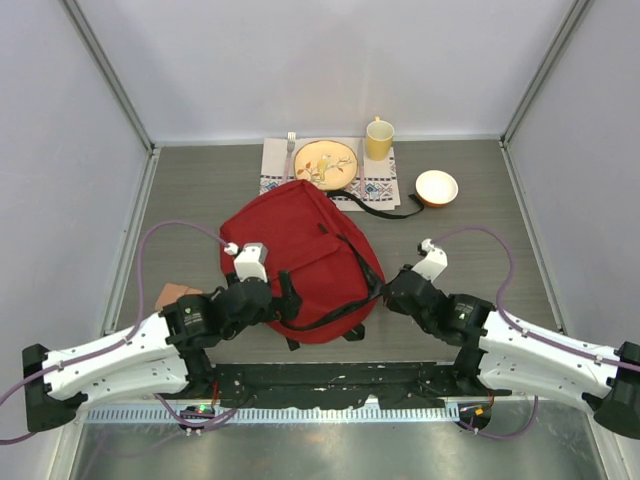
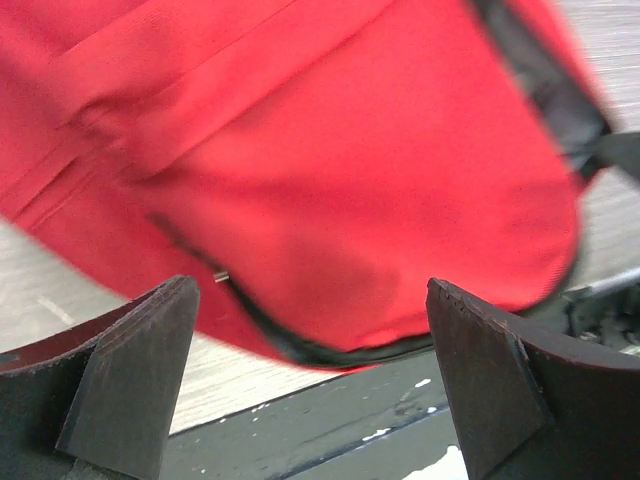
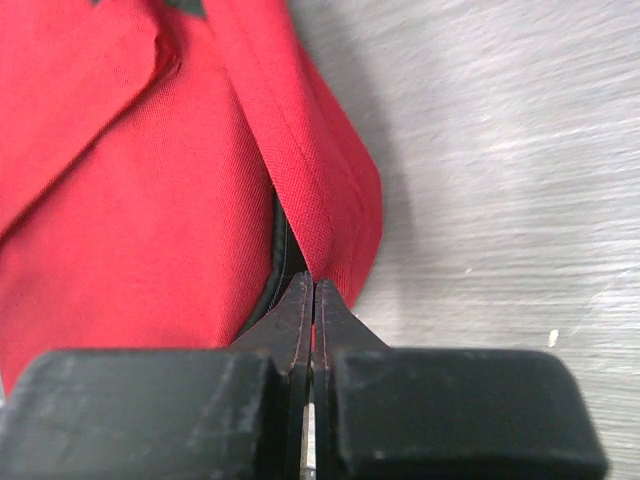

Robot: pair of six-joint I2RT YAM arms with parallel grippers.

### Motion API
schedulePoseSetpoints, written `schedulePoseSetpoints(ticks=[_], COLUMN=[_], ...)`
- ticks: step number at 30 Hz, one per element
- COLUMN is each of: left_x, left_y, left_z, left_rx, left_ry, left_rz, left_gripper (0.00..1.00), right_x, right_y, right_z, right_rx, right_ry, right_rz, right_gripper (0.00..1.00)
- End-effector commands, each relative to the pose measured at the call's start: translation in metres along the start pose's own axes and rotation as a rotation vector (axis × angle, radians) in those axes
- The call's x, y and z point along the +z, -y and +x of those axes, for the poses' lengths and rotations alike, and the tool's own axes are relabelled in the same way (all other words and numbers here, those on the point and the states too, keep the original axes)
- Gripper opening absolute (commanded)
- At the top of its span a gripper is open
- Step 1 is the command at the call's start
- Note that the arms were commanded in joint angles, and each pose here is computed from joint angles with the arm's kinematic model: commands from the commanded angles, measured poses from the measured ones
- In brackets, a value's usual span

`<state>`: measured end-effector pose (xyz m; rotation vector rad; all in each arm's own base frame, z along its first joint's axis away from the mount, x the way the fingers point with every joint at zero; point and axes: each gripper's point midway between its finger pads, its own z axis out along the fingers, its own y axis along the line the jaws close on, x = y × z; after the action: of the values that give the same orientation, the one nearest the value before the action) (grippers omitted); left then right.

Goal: Pack the student bag
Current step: Adjust the student bag at the center of the board.

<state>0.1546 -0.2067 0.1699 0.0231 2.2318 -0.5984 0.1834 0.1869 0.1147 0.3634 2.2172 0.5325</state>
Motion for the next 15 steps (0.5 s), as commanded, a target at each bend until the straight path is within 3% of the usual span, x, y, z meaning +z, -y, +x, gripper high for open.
schedulePoseSetpoints(ticks=[1,3,11,14,15], left_x=[0.002,-0.002,0.001,0.005,0.006], left_y=[-0.033,-0.036,-0.043,-0.044,-0.043], left_z=[0.008,0.004,-0.004,-0.005,-0.005], left_rx=[-0.111,-0.144,-0.195,-0.207,-0.218], left_ry=[0.039,0.068,0.153,0.172,0.180], left_rz=[-0.129,-0.124,-0.115,-0.117,-0.114], left_gripper=[0.99,1.00,1.00,1.00,1.00], right_x=[-0.001,0.004,0.027,0.029,0.024], right_y=[0.025,0.038,0.046,0.031,0.023], right_z=[-0.054,-0.075,-0.091,-0.079,-0.080], right_rx=[-0.044,-0.014,-0.084,-0.067,-0.052], right_ry=[0.118,0.140,0.042,-0.015,-0.006], right_rz=[0.132,0.170,0.183,0.093,0.041], right_gripper=[0.01,0.01,0.02,0.21,0.41])
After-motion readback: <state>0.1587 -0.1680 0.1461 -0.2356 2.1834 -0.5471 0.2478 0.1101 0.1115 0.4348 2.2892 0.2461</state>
